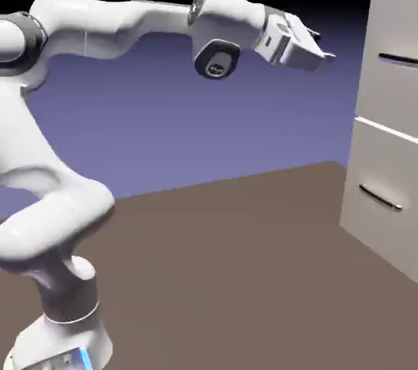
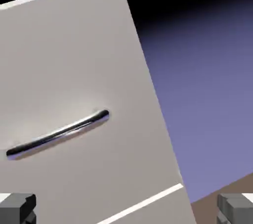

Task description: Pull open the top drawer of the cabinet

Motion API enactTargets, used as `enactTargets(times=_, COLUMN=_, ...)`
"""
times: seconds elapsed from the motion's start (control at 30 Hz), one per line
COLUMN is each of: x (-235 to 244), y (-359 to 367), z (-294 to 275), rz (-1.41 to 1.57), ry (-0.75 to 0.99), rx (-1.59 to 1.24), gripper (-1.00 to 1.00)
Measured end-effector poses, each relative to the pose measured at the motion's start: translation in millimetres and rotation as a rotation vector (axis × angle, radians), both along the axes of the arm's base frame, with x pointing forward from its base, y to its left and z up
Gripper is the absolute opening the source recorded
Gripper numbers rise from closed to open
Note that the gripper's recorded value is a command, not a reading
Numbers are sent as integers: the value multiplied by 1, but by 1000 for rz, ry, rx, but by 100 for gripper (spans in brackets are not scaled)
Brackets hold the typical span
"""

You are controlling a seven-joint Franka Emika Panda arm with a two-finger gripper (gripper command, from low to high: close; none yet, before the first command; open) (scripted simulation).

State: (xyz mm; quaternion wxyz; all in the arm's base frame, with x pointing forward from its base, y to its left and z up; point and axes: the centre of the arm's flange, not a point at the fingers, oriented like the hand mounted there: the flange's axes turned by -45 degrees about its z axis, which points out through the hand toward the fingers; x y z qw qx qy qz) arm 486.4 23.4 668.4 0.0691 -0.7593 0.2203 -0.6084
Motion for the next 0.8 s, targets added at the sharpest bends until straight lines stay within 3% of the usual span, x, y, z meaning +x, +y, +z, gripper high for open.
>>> enactTargets(times=0.33, x=56, y=24, z=-4, rz=-5, ry=-112, rx=209, gripper=0)
enactTargets(times=0.8, x=142, y=34, z=-51, rz=5, ry=-216, rx=630, gripper=0)
